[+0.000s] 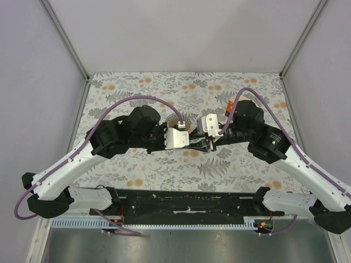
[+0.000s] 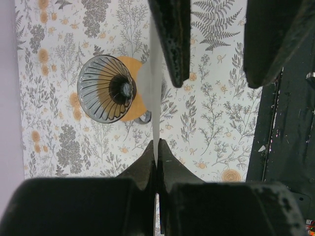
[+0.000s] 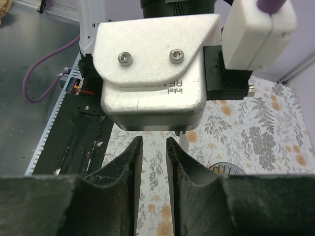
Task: Place the coffee filter in the dripper
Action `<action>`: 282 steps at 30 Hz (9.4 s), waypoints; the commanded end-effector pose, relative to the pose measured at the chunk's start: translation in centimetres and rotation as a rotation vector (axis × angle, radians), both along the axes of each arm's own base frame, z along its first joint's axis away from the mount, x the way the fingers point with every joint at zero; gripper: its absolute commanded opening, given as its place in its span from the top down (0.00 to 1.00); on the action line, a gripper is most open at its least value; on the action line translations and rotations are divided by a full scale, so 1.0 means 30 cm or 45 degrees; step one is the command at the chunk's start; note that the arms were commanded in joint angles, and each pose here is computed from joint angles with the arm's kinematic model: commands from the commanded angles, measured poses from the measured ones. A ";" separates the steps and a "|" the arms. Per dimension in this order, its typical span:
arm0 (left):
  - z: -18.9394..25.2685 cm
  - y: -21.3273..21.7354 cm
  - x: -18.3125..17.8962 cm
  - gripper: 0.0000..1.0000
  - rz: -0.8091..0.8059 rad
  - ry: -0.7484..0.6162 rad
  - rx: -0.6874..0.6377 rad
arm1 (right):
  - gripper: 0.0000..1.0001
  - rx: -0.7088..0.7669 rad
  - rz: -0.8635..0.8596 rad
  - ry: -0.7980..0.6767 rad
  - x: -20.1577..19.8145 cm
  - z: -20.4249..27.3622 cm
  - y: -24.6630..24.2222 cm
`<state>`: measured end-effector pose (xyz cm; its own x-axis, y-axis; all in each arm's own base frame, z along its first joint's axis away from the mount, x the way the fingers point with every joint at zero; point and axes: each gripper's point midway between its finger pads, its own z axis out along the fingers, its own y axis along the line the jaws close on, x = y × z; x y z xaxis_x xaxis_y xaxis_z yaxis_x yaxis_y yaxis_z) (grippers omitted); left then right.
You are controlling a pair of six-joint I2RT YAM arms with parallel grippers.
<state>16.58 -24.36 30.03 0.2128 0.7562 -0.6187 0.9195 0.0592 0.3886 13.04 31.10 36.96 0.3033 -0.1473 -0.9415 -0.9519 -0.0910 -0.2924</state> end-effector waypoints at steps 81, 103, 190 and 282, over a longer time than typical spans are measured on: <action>0.031 0.007 0.019 0.98 0.037 -0.067 -0.039 | 0.67 -0.016 0.030 -0.048 -0.001 -0.014 0.023; 0.025 0.012 0.039 0.98 0.085 -0.081 -0.030 | 0.67 -0.053 -0.013 -0.107 -0.003 -0.038 0.044; 0.237 -0.130 -0.150 0.81 -0.016 0.588 -0.433 | 1.00 -0.252 0.197 0.114 -0.031 -0.102 -0.052; 0.268 -0.145 -0.107 0.91 -0.044 0.587 -0.461 | 1.00 -0.282 0.124 0.111 -0.006 -0.141 -0.061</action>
